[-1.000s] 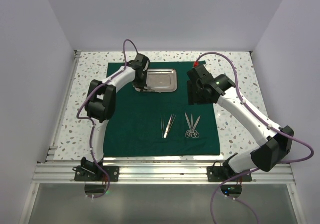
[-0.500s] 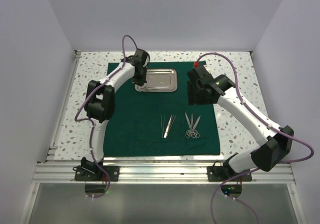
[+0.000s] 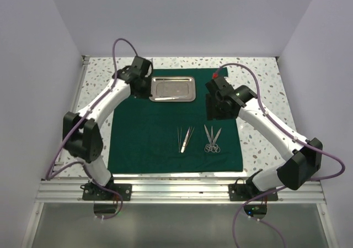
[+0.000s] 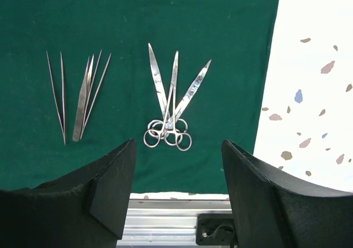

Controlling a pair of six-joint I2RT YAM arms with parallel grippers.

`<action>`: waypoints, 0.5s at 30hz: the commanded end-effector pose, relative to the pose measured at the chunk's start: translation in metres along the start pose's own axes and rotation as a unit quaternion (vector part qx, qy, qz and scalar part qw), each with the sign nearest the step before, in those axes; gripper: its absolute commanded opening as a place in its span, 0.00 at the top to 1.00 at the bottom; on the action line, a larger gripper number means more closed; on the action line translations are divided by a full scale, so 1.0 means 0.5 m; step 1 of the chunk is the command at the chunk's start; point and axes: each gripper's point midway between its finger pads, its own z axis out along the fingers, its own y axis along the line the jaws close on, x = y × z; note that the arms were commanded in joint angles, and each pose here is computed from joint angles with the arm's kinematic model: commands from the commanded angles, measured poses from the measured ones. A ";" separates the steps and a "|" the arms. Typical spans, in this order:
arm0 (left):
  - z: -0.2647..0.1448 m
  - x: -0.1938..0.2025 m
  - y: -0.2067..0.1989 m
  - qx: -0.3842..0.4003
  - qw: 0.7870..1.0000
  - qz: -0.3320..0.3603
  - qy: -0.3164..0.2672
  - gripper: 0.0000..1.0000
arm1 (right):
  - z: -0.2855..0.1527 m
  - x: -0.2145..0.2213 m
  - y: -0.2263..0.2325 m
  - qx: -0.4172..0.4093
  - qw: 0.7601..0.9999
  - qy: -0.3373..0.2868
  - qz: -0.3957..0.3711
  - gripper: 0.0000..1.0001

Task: Open and lay out the surgical kit
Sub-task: Place the medical item in the surgical kit.

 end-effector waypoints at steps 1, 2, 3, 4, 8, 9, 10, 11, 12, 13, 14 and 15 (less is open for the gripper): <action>-0.045 0.084 -0.002 0.004 1.000 -0.023 0.011 1.00 | -0.007 0.002 0.015 -0.028 0.999 -0.007 0.015 0.33; -0.054 0.129 0.005 0.005 0.999 -0.025 0.021 1.00 | -0.005 0.006 0.017 -0.032 0.999 -0.002 0.018 0.34; -0.057 0.151 0.007 0.006 0.999 -0.034 0.025 1.00 | -0.001 0.013 0.021 -0.036 0.999 0.002 0.017 0.34; -0.061 0.171 0.006 0.010 0.999 -0.036 0.027 1.00 | 0.001 0.016 0.024 -0.039 0.999 0.005 0.017 0.34; -0.070 0.272 0.016 0.014 0.997 -0.053 0.050 1.00 | 0.007 0.022 0.030 -0.047 0.999 0.013 0.017 0.35; -0.069 0.286 0.014 0.016 0.997 -0.054 0.055 1.00 | 0.006 0.020 0.032 -0.049 0.999 0.011 0.017 0.35; -0.072 0.300 0.010 0.022 0.997 -0.053 0.060 0.96 | 0.006 0.021 0.034 -0.050 0.999 0.011 0.016 0.35; -0.068 0.322 0.013 0.019 0.996 -0.054 0.070 0.87 | 0.005 0.017 0.034 -0.051 0.999 0.008 0.013 0.35; -0.069 0.331 0.011 0.019 0.995 -0.057 0.075 0.82 | 0.005 0.015 0.035 -0.051 0.999 0.008 0.012 0.35; -0.072 0.340 0.008 0.021 0.995 -0.056 0.077 0.76 | 0.006 0.016 0.033 -0.049 0.999 0.010 0.009 0.35; -0.075 0.343 0.006 0.022 0.995 -0.054 0.077 0.67 | 0.006 0.015 0.033 -0.049 0.999 0.011 0.006 0.35; -0.078 0.340 0.005 0.024 0.995 -0.056 0.075 0.64 | 0.002 0.010 0.031 -0.047 0.999 0.007 0.005 0.35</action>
